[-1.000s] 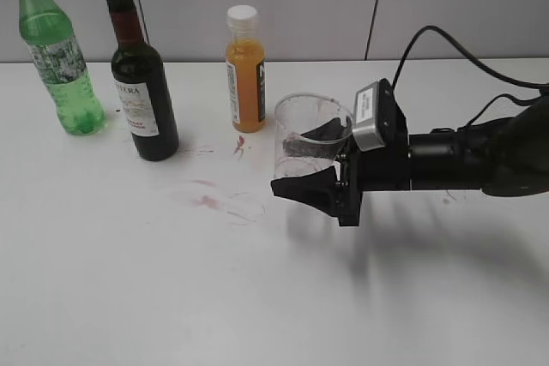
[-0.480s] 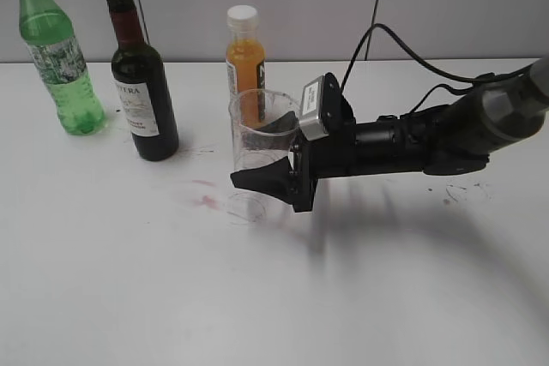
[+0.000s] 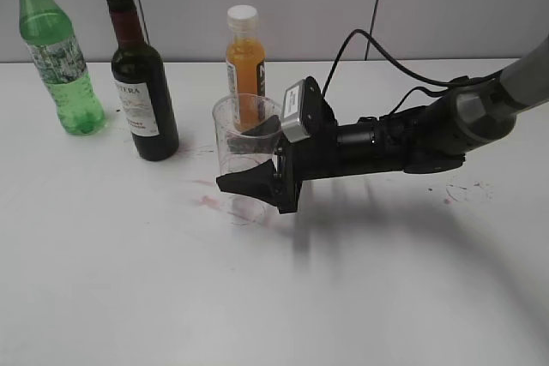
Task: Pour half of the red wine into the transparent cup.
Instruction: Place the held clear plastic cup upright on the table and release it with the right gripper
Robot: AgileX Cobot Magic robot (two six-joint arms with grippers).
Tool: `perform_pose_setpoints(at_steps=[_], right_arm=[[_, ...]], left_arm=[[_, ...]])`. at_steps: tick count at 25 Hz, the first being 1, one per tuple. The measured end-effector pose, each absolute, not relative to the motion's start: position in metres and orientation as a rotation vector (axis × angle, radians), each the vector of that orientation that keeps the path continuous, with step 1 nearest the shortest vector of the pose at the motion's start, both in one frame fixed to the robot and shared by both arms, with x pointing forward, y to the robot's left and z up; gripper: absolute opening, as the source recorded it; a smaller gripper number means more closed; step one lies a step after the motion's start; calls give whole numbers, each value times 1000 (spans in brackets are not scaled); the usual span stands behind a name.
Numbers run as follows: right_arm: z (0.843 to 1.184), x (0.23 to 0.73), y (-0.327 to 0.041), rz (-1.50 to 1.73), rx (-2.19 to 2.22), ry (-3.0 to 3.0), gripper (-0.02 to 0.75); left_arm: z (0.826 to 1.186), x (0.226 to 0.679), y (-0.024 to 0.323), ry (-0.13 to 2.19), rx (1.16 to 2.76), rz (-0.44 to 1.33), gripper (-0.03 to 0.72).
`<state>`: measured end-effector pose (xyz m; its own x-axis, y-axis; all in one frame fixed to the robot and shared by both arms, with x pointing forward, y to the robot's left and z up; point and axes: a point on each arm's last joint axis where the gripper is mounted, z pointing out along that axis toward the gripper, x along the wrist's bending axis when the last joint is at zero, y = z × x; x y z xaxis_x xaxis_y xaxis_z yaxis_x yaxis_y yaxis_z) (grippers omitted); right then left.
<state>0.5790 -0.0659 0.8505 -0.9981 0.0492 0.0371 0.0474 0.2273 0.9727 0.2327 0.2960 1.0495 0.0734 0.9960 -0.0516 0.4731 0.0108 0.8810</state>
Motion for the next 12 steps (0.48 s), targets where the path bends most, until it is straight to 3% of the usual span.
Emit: perform_pose_setpoints(at_steps=[12], right_arm=[[845, 580, -66, 1925, 114, 2476, 517]], left_arm=[[1050, 233, 296, 1507, 1572, 847, 237]])
